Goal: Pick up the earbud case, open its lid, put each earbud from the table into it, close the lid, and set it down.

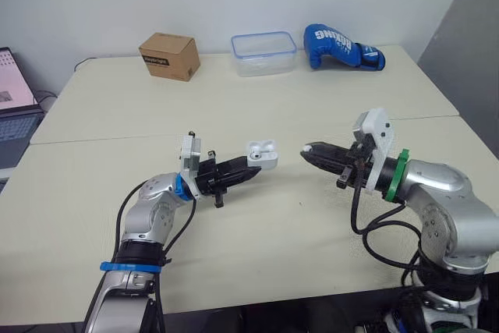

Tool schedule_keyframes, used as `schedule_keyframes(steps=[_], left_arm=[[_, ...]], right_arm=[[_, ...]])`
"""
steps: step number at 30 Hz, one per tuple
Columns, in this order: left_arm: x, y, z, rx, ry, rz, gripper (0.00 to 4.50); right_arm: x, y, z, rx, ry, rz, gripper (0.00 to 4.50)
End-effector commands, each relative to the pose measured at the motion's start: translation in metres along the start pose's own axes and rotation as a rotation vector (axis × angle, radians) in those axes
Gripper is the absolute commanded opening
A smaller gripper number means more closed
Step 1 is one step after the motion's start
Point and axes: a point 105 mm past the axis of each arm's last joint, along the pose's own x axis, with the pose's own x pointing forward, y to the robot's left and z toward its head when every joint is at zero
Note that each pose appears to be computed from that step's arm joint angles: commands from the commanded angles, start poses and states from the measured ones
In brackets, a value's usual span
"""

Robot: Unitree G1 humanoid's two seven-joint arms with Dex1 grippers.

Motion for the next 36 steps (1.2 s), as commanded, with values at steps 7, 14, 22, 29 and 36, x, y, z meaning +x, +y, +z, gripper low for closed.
schedule_keyframes(steps=[7,14,22,29,36], left_arm=[[0.01,0.002,0.013,0.076,-0.009,-0.047,0.8],[0.011,0.0,0.017,0.097,-0.01,-0.048,0.8],[0.014,-0.002,0.022,0.1,-0.018,-0.058,0.8],[0.015,-0.003,0.024,0.102,-0.022,-0.065,0.8],[0.015,-0.004,0.027,0.105,-0.026,-0.059,0.8]], right_arm=[[0.023,0.023,0.025,0.06,-0.056,0.064,0.4],[0.033,0.029,0.022,0.056,-0.049,0.072,0.4],[0.037,0.028,0.013,0.037,-0.04,0.051,0.4],[0.039,0.024,0.011,0.018,-0.044,0.026,0.4],[0.038,0.02,0.011,-0.009,-0.037,0.016,0.4]])
